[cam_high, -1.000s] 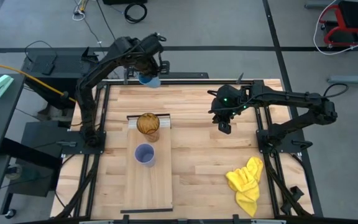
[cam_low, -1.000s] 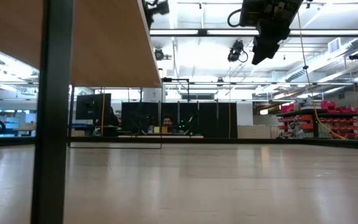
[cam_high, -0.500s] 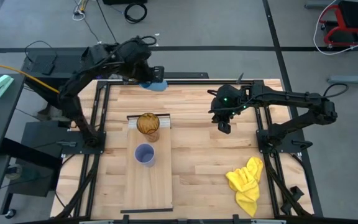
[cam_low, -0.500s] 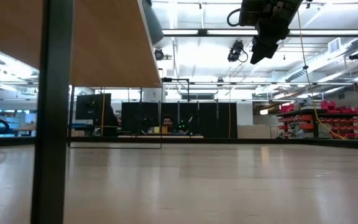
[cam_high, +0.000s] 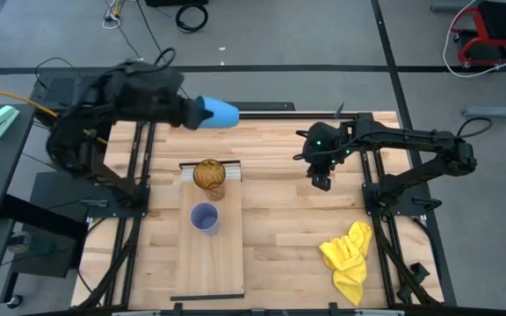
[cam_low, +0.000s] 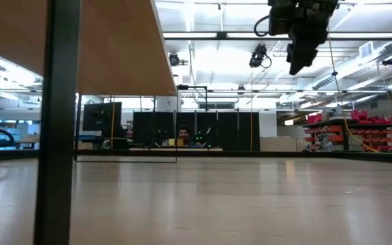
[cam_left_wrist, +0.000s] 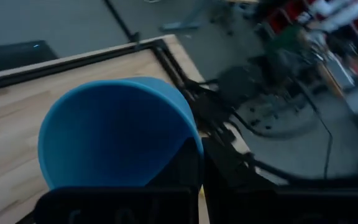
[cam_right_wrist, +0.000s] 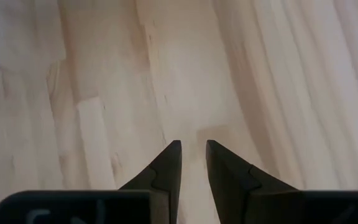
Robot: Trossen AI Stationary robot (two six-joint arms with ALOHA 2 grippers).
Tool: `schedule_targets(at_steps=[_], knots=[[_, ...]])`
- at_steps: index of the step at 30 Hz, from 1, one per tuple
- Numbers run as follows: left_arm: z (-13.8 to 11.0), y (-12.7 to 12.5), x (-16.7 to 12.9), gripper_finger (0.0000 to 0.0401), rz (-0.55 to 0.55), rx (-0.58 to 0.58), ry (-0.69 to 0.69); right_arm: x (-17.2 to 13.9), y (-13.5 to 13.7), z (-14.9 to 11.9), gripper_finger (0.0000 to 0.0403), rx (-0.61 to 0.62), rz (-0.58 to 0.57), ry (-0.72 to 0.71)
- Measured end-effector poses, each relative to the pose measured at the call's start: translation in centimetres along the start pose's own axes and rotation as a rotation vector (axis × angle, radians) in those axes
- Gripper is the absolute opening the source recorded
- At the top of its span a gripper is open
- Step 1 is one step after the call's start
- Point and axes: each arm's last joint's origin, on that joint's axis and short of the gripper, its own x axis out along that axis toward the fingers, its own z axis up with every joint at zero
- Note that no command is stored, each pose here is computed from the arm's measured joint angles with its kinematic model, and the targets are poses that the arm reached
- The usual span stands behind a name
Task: Stack small to large cups/mugs on shelf
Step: Put the light blue cup on the shelf
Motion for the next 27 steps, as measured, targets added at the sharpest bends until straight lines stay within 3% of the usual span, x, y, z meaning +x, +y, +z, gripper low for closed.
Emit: schedule_targets(at_steps=[9,18,23,27], knots=[[-2.6,-1.5,-6.0,0.0011,-0.257,0.162,0.055,0.2,1.2,-0.1,0.0082,0.121,0.021,0.003],[-5.6,-2.3,-10.6,0.0011,-0.515,0.233,0.246,0.4,2.6,0.2,0.0082,0.262,0.006,-0.051],[-7.4,-2.9,-11.6,0.0011,-0.574,0.185,0.388,0.6,3.2,0.0,0.0082,0.346,-0.013,-0.056],[-9.4,-3.4,-11.6,0.0011,-0.503,0.112,0.506,0.6,3.8,-0.1,0.0082,0.353,-0.012,-0.052]])
